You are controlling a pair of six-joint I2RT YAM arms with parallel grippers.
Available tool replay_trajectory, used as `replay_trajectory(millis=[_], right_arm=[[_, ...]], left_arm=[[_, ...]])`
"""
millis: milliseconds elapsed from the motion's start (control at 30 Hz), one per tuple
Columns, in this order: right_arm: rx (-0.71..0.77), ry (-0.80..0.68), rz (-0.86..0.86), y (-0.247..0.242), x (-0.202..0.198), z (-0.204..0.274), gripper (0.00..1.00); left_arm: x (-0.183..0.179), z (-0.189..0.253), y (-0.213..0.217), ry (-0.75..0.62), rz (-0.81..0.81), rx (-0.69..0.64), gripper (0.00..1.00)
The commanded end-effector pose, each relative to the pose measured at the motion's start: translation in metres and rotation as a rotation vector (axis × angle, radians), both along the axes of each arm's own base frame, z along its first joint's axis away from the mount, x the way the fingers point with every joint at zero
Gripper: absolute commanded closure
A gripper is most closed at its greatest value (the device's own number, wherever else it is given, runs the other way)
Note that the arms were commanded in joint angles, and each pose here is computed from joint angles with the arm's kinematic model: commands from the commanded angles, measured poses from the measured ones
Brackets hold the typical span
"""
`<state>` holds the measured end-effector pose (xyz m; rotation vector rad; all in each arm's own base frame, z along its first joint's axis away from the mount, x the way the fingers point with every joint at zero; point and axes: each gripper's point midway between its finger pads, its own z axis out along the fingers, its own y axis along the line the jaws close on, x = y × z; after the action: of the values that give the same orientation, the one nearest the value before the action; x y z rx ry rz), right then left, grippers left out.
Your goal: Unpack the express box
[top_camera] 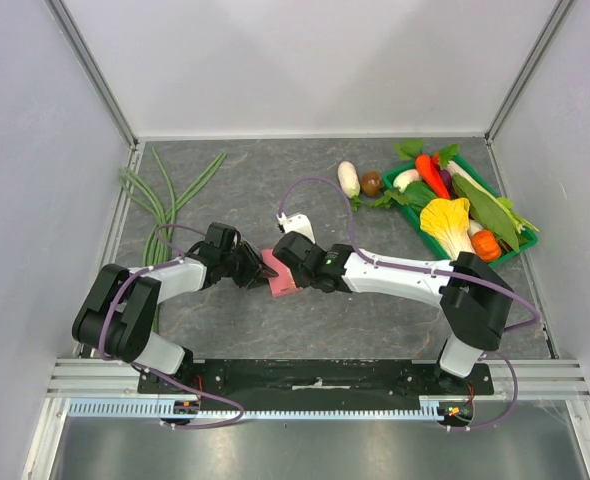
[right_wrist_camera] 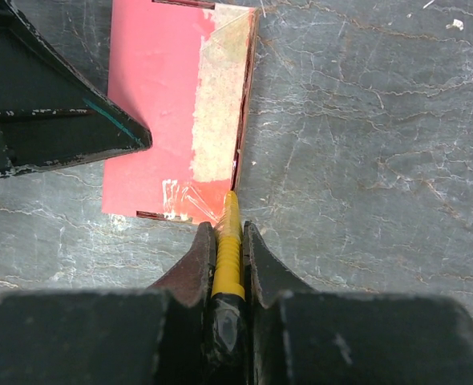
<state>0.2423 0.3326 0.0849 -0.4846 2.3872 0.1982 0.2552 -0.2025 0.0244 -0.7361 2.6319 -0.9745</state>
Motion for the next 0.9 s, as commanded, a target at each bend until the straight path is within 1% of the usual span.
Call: replay_trajectory(millis=[0,133,200,300,400,433,467,500,533,567,600,667,700,733,800,867], right_arm=[[0.092,-0.024,-0.007,0.009,-0.003,0.039,1.0],[0.212,-0.174,-0.055,0.011,0.015,0.084,1.0],[0.26,-0.228,-0.068,0.012,0.022,0.106,1.0],[0.297,-0.285,-0.076,0.013,0.029,0.126,1.0],[0.272,-0.318,-0.068,0.018,0.037,0.132,1.0],[0.254,-0.328,-0.061,0.018,0.042,0.132,1.0],[0.254,-0.329,-0.047,0.021,0.046,0.132,1.0],[0.245,-0.327,-0.05,0.022,0.055,0.129,1.0],[0.241,-0.328,-0.04,0.023,0.061,0.127,1.0],[0.268,-0.316,-0.013,0.03,0.065,0.127,1.0],[0.269,-0.307,-0.007,0.034,0.071,0.121,1.0],[0.286,-0.31,0.001,0.035,0.088,0.119,1.0],[0.292,-0.286,0.025,0.043,0.093,0.111,1.0],[0.292,-0.281,0.019,0.041,0.103,0.107,1.0],[0.293,-0.249,0.042,0.049,0.112,0.092,1.0],[0.29,-0.237,0.042,0.049,0.124,0.082,1.0]], left_arm=[[-0.016,-0.037,0.025,0.099,0.064,0.143,0.78],[-0.021,-0.044,0.03,0.098,0.026,0.184,0.72],[-0.022,-0.045,0.031,0.095,0.014,0.191,0.71],[-0.022,-0.042,0.03,0.08,-0.004,0.187,0.69],[-0.016,-0.031,0.025,0.032,-0.027,0.165,0.61],[-0.011,-0.026,0.022,0.001,-0.042,0.157,0.54],[-0.009,-0.02,0.02,-0.022,-0.053,0.147,0.51],[-0.005,-0.008,0.017,-0.063,-0.063,0.128,0.45],[-0.001,0.0,0.015,-0.101,-0.079,0.122,0.42],[0.001,0.009,0.014,-0.135,-0.085,0.115,0.4],[0.006,0.024,0.013,-0.191,-0.088,0.101,0.36],[0.006,0.038,0.014,-0.249,-0.108,0.104,0.34],[0.005,0.043,0.015,-0.263,-0.11,0.108,0.34],[0.004,0.054,0.016,-0.308,-0.122,0.106,0.34],[-0.005,0.055,0.019,-0.295,-0.129,0.116,0.34],[-0.017,0.05,0.022,-0.269,-0.139,0.119,0.41]])
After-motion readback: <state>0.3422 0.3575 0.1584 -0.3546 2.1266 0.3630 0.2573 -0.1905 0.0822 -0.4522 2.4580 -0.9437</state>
